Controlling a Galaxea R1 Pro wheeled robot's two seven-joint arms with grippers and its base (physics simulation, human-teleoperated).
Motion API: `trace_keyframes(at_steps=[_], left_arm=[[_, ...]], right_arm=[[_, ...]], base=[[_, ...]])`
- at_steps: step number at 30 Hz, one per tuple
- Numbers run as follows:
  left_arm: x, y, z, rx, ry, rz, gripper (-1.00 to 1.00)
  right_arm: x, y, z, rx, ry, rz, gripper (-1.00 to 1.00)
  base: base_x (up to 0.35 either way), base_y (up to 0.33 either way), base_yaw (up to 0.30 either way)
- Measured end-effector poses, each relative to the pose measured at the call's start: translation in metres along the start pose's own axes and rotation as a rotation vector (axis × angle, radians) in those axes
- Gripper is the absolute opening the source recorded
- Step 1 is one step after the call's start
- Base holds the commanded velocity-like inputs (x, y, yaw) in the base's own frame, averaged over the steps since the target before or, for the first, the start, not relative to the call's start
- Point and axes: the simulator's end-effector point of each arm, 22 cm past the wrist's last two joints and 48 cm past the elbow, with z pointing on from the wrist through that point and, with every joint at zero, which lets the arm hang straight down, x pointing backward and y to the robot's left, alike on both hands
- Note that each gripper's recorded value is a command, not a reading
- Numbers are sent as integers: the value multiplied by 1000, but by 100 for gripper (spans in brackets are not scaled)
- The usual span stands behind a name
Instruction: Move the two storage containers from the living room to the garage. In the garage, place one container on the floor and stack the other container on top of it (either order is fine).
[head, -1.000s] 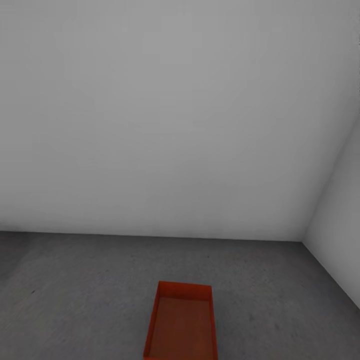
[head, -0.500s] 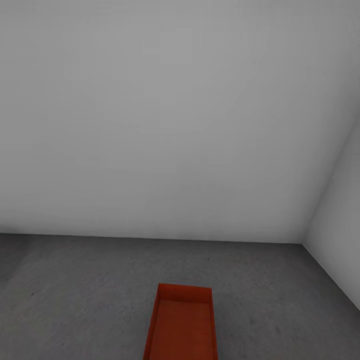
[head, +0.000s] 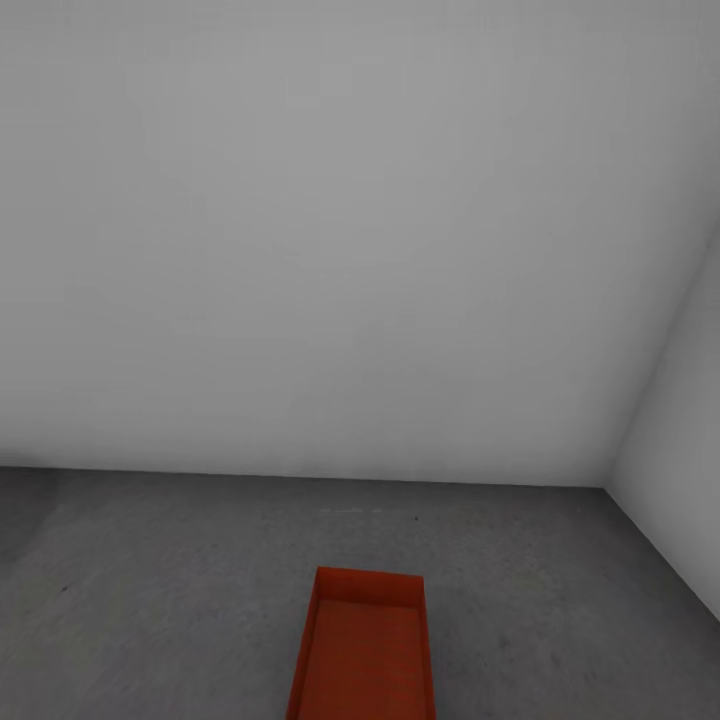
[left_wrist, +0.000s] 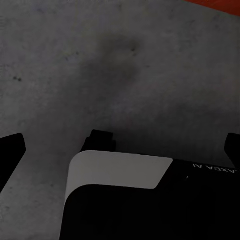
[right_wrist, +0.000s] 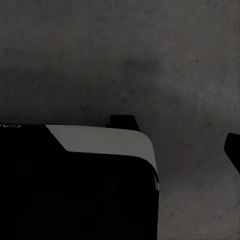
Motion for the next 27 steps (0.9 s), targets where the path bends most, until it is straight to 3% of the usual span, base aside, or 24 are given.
trace_keyframes(at_steps=[15, 27], left_arm=[[0, 0, 0, 0, 0, -1, 100], [-1, 1, 0, -2, -1, -1, 100]], right_arm=[[1, 1, 0, -3, 7, -3, 100], [1, 1, 0, -2, 6, 0, 100]], base=[[0, 0, 0], [0, 0, -278]])
